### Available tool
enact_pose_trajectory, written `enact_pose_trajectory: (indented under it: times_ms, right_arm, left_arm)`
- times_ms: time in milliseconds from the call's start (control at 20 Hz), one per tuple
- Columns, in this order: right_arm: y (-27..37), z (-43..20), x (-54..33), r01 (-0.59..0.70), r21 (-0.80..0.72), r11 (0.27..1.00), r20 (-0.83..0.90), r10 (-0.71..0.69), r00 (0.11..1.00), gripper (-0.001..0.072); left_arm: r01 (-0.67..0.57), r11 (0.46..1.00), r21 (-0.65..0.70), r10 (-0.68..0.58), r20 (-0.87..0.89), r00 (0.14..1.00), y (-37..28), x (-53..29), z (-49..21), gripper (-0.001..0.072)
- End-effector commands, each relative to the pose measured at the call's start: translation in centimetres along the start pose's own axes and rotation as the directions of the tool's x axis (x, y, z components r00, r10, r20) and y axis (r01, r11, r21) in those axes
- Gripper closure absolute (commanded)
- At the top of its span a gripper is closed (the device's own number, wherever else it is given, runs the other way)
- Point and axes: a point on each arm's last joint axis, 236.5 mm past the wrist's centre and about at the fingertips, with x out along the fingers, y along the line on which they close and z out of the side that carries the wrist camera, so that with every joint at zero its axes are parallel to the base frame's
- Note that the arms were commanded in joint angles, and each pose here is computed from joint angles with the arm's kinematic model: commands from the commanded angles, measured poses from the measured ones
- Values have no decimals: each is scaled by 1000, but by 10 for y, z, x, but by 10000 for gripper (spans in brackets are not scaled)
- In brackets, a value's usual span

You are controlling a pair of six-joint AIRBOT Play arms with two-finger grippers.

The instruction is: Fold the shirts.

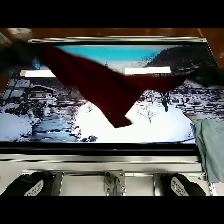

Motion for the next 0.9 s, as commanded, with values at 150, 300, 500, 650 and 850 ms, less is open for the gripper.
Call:
enact_pose_trajectory:
  times_ms: [150, 300, 500, 650, 850]
  right_arm:
    - [105, 61, -173, 155, -160, 975, 501, -55, 864, 653]
    - [108, 47, -180, 166, -151, 974, 473, -76, 878, 652]
    - [58, -33, -139, 229, -101, 968, 53, -224, 973, 652]
    - [12, -79, -113, 282, -53, 958, -251, -286, 925, 652]
    - [-36, -103, -42, 266, 58, 962, -414, -219, 884, 652]
  left_arm:
    - [-208, 936, 284, 137, 251, 958, -36, -144, 110, 669]
    - [-310, 894, 323, 286, 121, 951, -4, -154, 78, 669]
    - [-432, 827, 360, 426, 100, 899, 33, -155, 75, 669]
    - [-442, 817, 371, 465, 30, 885, 55, -126, 63, 669]
    - [-411, 829, 380, 492, -145, 859, 101, -48, 14, 669]
